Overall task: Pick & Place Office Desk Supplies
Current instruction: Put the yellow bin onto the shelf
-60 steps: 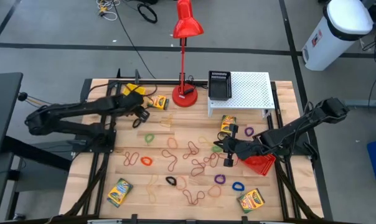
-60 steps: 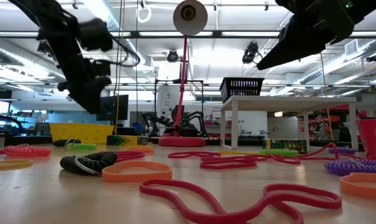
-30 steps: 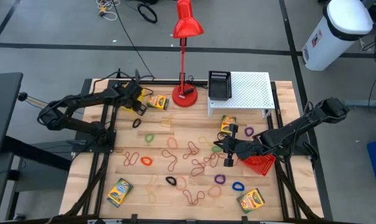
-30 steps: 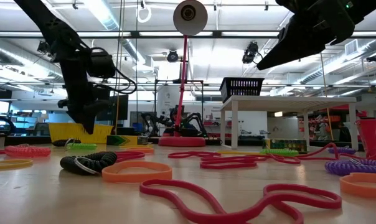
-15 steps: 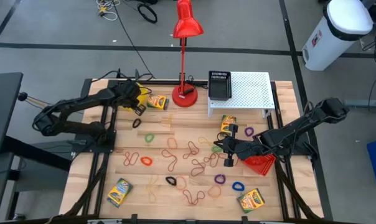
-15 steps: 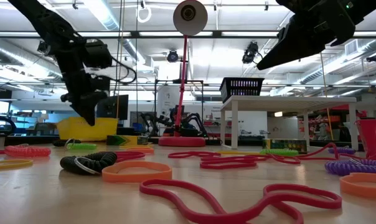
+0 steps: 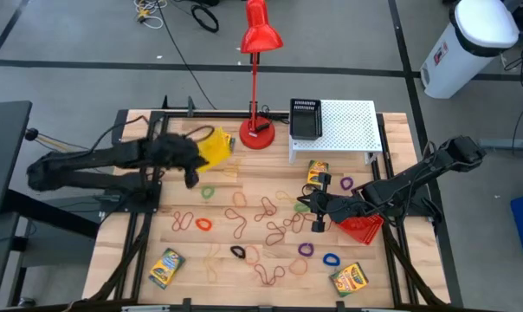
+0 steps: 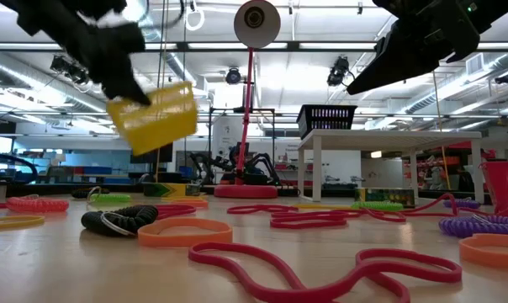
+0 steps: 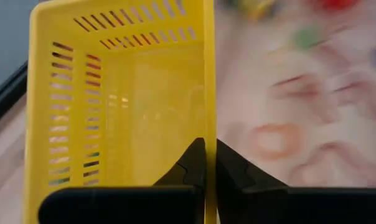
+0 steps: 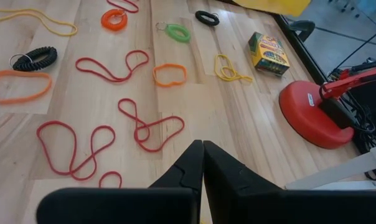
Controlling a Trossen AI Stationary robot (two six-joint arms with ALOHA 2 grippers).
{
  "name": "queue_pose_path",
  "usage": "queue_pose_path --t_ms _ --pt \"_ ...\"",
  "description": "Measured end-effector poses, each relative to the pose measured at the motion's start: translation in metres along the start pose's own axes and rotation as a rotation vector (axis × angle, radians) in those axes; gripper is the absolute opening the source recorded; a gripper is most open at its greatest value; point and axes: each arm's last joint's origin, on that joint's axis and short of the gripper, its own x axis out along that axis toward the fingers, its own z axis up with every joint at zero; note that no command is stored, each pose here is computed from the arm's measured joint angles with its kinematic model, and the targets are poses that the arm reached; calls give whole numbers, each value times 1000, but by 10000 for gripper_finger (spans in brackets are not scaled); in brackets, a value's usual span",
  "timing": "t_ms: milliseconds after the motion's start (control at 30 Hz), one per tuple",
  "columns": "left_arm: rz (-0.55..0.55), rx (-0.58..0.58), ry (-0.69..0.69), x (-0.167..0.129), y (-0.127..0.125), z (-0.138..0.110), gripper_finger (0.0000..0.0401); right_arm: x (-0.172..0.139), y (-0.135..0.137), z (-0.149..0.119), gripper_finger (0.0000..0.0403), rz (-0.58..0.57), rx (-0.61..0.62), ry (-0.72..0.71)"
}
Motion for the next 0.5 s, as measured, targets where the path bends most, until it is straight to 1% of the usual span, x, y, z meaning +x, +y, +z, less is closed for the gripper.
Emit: queue_pose_path --t_ms 67,133,233,367,500 --pt "-90 30 -79 0 -19 7 14 0 0 0 21 0 0 0" --pt "-163 90 -153 5 -39 13 14 0 0 0 21 0 1 -1" --pt "-223 253 -188 20 -66 14 14 0 0 0 21 0 3 -4" --pt "-235 540 -160 50 -89 5 14 0 0 0 21 0 3 -4" --pt "-188 799 -159 79 -94 0 14 0 0 0 21 1 3 -4"
